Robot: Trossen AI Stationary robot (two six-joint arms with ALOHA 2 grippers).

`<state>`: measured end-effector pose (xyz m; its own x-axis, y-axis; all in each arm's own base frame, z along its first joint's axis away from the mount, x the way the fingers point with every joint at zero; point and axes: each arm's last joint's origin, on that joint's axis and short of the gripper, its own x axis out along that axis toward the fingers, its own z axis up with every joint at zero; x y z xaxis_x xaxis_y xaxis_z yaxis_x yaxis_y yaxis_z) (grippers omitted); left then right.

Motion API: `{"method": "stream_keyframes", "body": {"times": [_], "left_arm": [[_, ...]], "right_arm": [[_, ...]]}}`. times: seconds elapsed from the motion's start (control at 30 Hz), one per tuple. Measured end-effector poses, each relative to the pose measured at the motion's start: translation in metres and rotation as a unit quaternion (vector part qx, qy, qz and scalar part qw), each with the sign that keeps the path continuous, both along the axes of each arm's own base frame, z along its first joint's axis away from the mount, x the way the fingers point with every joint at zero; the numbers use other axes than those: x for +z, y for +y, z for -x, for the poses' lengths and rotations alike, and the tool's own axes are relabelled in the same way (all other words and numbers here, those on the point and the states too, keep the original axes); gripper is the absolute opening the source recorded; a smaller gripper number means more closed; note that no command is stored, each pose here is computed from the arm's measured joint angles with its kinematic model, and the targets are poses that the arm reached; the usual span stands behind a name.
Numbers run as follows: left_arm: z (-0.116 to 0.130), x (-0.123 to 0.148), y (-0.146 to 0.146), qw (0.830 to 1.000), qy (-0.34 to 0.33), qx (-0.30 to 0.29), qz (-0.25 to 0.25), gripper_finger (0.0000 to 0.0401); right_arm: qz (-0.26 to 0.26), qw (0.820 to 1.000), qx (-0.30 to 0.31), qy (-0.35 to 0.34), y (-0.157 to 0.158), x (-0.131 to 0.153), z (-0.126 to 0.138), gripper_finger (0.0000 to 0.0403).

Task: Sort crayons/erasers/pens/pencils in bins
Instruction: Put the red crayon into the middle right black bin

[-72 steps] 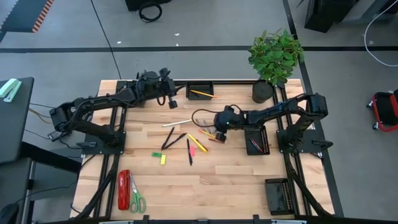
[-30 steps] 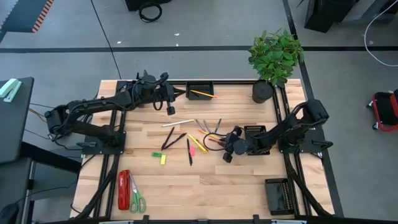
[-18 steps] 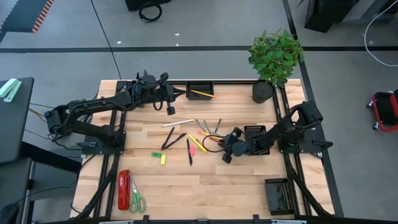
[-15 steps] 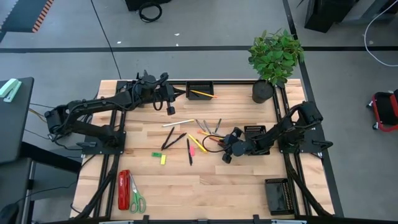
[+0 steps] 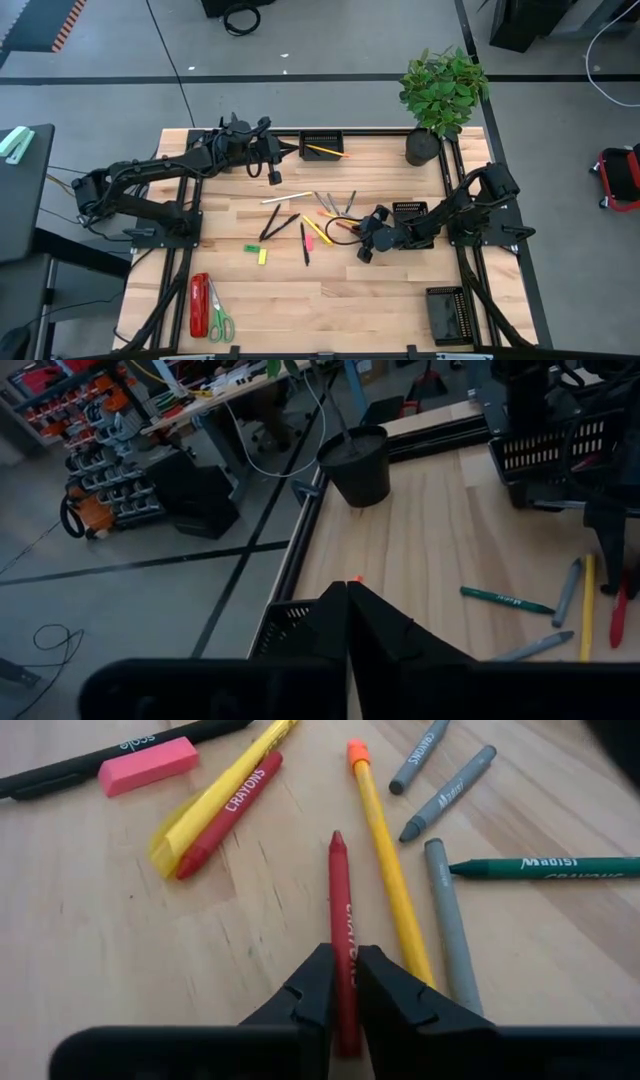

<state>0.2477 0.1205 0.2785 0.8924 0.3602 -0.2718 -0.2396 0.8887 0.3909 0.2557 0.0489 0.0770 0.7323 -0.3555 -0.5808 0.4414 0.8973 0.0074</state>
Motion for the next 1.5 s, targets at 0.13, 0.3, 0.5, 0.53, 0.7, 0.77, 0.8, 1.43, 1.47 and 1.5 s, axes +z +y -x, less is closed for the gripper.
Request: {"method": "stream_keyframes", "body": {"times": [0.13,0.3,0.5,0.53,0.7,0.77,0.8,1.43,1.47,1.5], "left_arm": [[0.0,0.0,0.0,1.0,0.0,0.0,0.001,0.0013],[0.0,0.0,0.0,1.0,0.0,0.0,0.001,0.0025],[0.0,0.0,0.0,1.0,0.002,0.0,0.002,0.0016],[0.0,-0.001,0.0,1.0,0.003,0.0,0.003,0.0014],[0.0,-0.002,0.0,1.0,0.008,0.0,0.005,0.0014],[0.001,-0.002,0.0,1.0,0.01,0.0,0.006,0.002],[0.001,-0.002,0.0,1.0,0.011,0.0,0.006,0.0023],[0.001,-0.005,-0.001,1.0,0.023,0.001,0.017,0.0022],[0.001,-0.005,-0.001,1.0,0.023,0.001,0.017,0.0024],[0.001,-0.005,-0.001,1.0,0.023,0.002,0.017,0.0025]], "right_arm": [[0.006,1.0,0.004,0.005,0.0,0.0,0.0,0.0045],[0.005,1.0,0.004,0.0,0.0,0.0,0.0,0.0044],[0.01,0.999,-0.004,-0.034,0.0,0.007,-0.009,0.0043],[0.009,0.999,-0.005,-0.042,0.001,0.009,-0.012,0.0043],[0.005,0.999,-0.004,-0.043,0.006,0.021,-0.024,0.0042],[0.004,0.999,-0.01,-0.037,0.009,0.032,-0.026,0.0042],[0.006,0.999,-0.018,-0.032,0.011,0.038,-0.027,0.0042],[-0.067,0.972,-0.226,-0.011,0.047,0.111,0.09,0.0042],[-0.077,0.97,-0.229,-0.003,0.049,0.111,0.095,0.0042],[-0.085,0.969,-0.234,0.006,0.05,0.111,0.099,0.0042]]}}
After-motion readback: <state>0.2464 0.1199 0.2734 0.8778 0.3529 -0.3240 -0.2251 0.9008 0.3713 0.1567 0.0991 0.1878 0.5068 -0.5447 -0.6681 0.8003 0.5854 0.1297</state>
